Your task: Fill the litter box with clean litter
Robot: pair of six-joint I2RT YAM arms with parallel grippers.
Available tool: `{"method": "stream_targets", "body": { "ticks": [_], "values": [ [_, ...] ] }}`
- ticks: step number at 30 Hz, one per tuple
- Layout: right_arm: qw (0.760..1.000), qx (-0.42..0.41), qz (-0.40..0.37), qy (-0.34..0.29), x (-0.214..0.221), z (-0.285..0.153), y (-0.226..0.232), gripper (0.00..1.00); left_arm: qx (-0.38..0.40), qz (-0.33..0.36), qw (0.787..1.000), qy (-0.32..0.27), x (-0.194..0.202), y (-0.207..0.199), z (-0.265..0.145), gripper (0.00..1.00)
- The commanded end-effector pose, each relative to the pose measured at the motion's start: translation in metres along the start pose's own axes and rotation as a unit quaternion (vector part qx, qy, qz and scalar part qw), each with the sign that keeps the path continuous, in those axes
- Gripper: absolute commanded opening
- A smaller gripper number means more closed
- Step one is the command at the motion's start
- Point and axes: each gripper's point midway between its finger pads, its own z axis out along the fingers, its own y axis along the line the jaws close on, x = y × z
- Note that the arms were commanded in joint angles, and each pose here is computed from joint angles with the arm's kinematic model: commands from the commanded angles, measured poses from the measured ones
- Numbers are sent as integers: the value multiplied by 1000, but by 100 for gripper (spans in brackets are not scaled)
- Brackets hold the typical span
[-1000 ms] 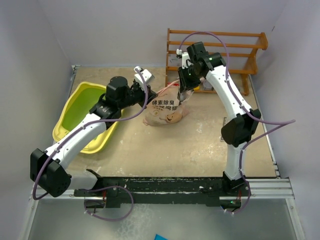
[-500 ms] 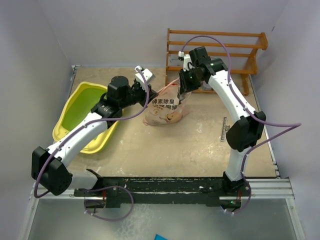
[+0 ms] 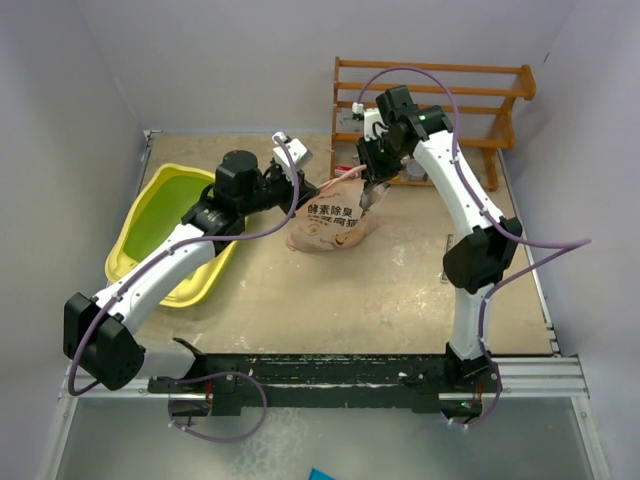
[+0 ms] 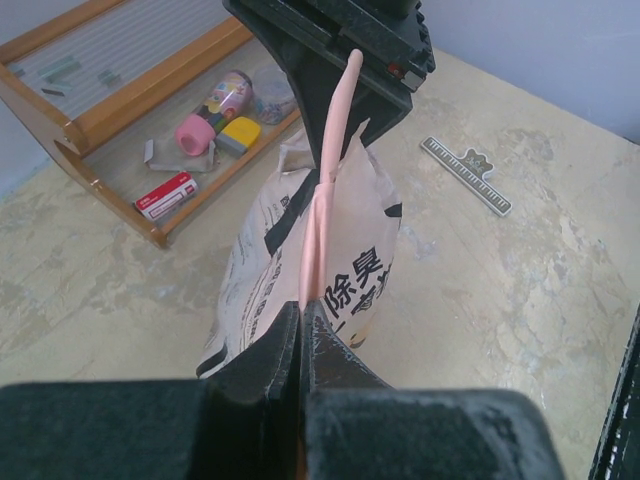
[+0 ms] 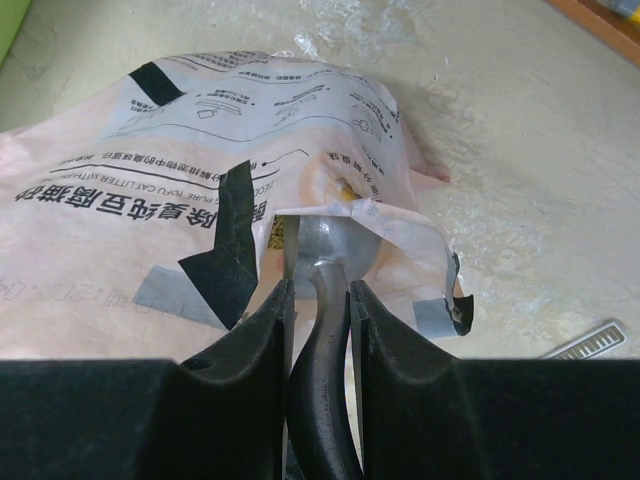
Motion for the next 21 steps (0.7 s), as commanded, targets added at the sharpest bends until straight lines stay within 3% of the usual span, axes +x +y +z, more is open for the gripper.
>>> {"method": "stream_targets", "body": {
  "ticks": [1,9,21],
  "values": [
    [999,-4,-9,32,21,-21,3,0,24,40,996,-82,-64,-15,-12,0],
    [999,-2,12,36,38,12,-3,0,17,36,995,-91,-67,-14,-15,0],
    [996,-70,36,43,56,37,13,0,18,26,996,-89,-63,-17,-19,0]
  ]
}}
